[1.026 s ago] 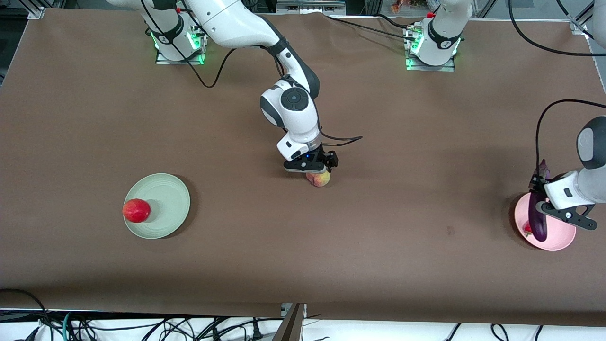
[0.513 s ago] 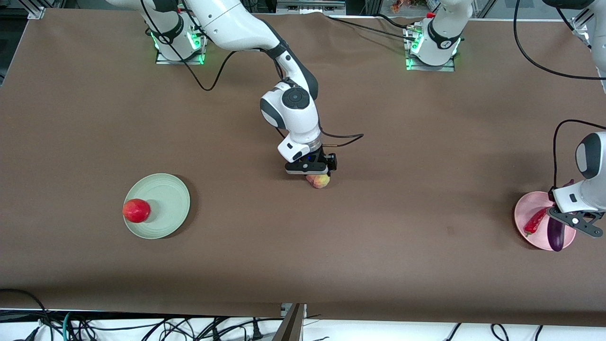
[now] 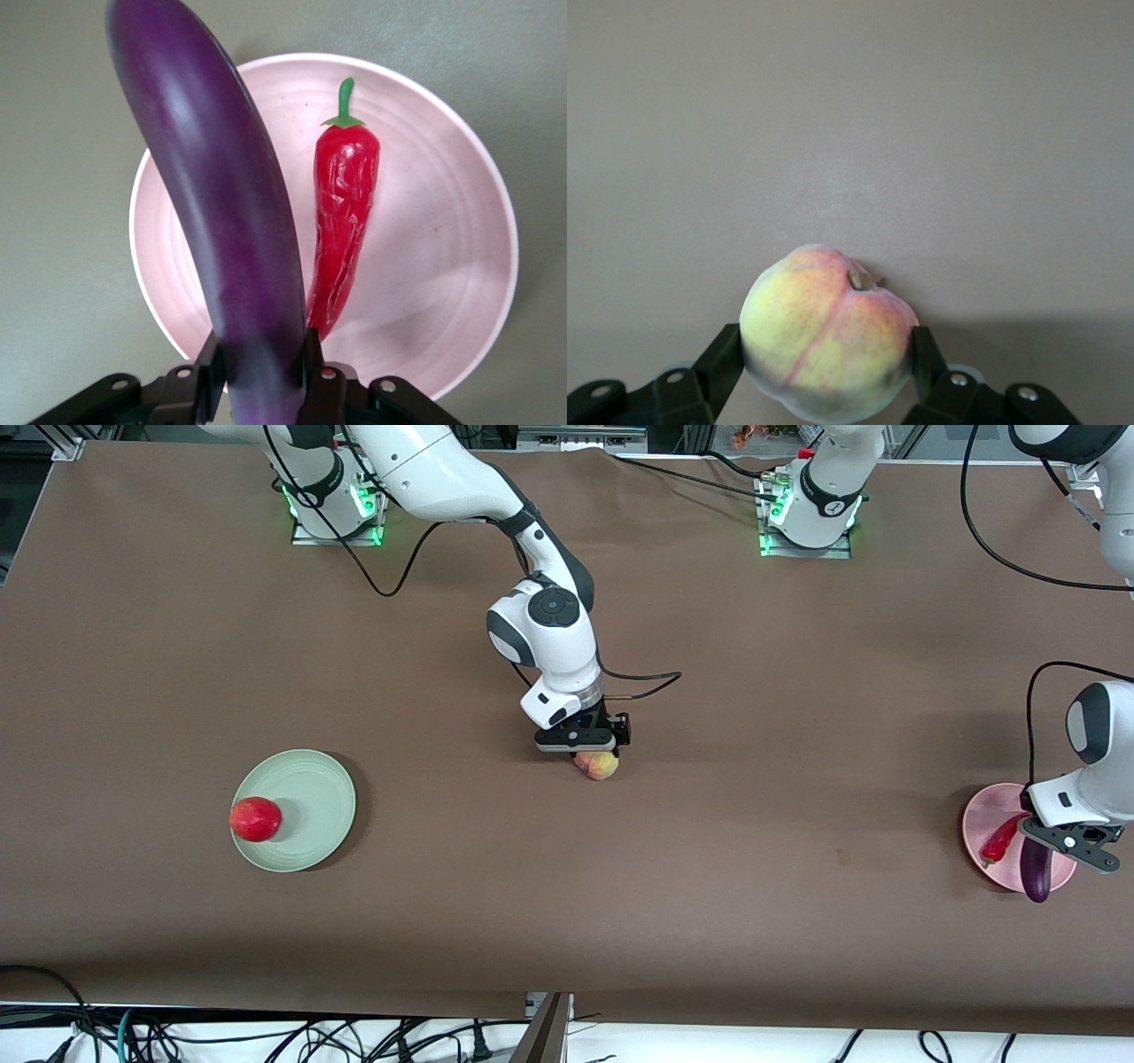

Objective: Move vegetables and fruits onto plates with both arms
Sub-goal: 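Release the eggplant on the pink plate while the right gripper lifts the peach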

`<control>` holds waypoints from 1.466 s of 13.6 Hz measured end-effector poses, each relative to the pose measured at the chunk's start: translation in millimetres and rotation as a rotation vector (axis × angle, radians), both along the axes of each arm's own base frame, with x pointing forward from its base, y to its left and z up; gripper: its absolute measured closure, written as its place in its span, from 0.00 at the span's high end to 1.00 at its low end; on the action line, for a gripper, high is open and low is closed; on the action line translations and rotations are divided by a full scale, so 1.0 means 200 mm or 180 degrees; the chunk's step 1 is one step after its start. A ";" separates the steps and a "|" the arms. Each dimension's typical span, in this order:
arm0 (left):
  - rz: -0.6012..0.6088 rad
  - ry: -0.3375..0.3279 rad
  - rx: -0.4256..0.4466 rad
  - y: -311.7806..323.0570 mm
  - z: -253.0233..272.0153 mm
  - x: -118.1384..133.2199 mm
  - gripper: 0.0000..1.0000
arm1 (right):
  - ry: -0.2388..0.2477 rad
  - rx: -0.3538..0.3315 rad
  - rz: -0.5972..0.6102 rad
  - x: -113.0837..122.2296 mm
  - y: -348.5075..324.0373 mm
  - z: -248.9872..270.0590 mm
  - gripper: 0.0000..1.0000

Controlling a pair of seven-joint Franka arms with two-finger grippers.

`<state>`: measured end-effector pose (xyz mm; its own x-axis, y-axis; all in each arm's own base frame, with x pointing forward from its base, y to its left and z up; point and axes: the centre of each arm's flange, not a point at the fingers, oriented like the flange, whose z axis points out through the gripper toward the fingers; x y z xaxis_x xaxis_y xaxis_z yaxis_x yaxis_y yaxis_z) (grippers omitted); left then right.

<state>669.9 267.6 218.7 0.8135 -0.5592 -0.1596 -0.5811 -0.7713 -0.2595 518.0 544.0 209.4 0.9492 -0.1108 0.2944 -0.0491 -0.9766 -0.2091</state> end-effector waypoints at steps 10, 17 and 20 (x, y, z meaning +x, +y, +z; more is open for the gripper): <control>0.0013 -0.0049 0.0031 -0.15 0.42 0.10 1.00 | 0.0509 -0.0827 0.0599 0.73 -1.11 0.50 0.82; 0.0360 -0.0065 -0.0515 -0.55 1.21 -0.01 1.00 | 0.1017 -0.1074 0.1342 0.95 -2.21 0.36 0.82; 0.0537 -0.0079 -0.0679 -0.72 1.46 -0.06 1.00 | 0.1176 -0.1053 0.1312 0.92 -2.37 0.24 0.82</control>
